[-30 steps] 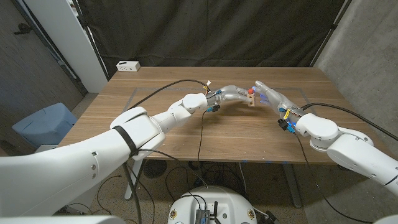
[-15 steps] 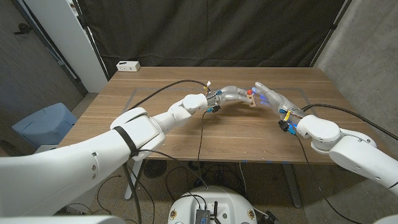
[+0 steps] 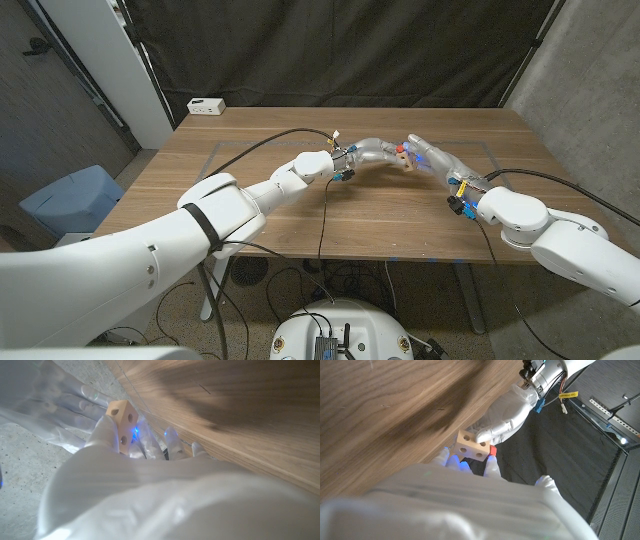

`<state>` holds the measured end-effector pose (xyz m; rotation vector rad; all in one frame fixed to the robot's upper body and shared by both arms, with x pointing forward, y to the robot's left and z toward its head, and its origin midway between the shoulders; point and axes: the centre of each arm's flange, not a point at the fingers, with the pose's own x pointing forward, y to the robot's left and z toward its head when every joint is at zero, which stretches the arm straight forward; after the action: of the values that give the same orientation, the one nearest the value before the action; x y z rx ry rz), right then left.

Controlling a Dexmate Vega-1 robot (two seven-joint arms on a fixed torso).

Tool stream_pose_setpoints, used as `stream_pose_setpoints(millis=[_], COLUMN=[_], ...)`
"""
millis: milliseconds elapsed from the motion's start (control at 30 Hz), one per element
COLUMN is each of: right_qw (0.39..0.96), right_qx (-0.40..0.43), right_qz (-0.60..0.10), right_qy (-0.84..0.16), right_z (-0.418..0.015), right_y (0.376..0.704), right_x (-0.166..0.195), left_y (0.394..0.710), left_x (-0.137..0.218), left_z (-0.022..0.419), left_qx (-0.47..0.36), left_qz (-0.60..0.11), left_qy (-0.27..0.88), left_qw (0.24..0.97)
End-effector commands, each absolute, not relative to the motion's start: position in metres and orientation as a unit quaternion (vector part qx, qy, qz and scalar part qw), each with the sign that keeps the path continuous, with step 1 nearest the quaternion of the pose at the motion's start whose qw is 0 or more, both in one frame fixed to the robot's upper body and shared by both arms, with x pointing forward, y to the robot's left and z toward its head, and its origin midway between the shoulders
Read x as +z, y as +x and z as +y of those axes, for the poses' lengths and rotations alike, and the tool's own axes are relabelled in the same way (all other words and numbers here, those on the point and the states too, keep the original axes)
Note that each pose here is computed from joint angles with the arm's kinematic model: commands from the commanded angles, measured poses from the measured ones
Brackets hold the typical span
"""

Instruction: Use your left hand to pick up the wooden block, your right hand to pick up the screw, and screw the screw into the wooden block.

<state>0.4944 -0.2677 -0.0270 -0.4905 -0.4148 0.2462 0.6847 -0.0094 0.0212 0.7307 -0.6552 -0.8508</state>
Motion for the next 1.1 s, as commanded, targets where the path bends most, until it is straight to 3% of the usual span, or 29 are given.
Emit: stream_pose_setpoints(millis=[33, 1100], right_qw=[0.94, 0.945], right_qx=[0.127, 0.083], right_qz=[-0.2, -0.211], right_qy=[-0.245, -0.237], right_z=[-0.264, -0.286], right_y=[0.49, 0.485], right_x=[-0.029, -0.018], left_y=[0.684, 0.688], left_x=[0.021, 0.03], left_z=[-0.012, -0.01], left_qx=[-0.396, -0.383], left_qz=[-0.305, -0.301], left_qy=[0.342, 0.363], left_qw=[0.796, 0.794])
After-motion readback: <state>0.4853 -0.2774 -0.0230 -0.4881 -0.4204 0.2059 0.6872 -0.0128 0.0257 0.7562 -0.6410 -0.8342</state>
